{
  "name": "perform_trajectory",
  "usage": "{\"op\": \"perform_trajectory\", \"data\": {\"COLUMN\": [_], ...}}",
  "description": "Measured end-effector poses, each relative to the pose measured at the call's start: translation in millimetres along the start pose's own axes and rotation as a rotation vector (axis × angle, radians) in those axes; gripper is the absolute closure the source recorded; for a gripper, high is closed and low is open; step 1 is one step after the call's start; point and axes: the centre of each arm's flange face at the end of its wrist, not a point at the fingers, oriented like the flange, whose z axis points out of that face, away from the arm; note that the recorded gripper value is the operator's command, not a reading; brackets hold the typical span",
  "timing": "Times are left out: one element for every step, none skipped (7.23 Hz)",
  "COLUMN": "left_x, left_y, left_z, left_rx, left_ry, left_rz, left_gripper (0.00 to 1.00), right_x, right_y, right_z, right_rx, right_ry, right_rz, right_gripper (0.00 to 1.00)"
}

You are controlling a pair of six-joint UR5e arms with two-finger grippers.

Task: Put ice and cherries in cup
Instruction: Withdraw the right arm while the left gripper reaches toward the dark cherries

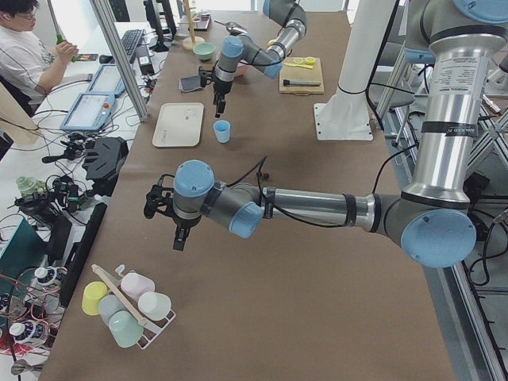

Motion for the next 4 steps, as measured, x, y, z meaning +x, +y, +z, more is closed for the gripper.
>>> {"op": "perform_trajectory", "data": {"left_x": [31,61,92,132], "left_y": [1,6,13,21], "left_z": [5,15,25,33], "left_rx": [-0.01,-0.031,-0.049,-0.061], "left_ry": [0.027,0.051,0.068,0.084], "left_rz": [0.009,0.01,0.009,0.019], "left_gripper": [0.03,0.03,0.03,0.03], "right_x": [74,164,254,350], "right_y": [-3,-4,-1,10], "right_z": [-15,-40,-70,-102], "right_rx": [-0.026,-0.043,-0.055,-0.068], "right_ry": [-0.039,-0.074,-0.099,-0.118], "right_rz": [-0.023,-0.048,-0.067,-0.065], "right_gripper": [0.03,0.03,0.02,0.02]}}
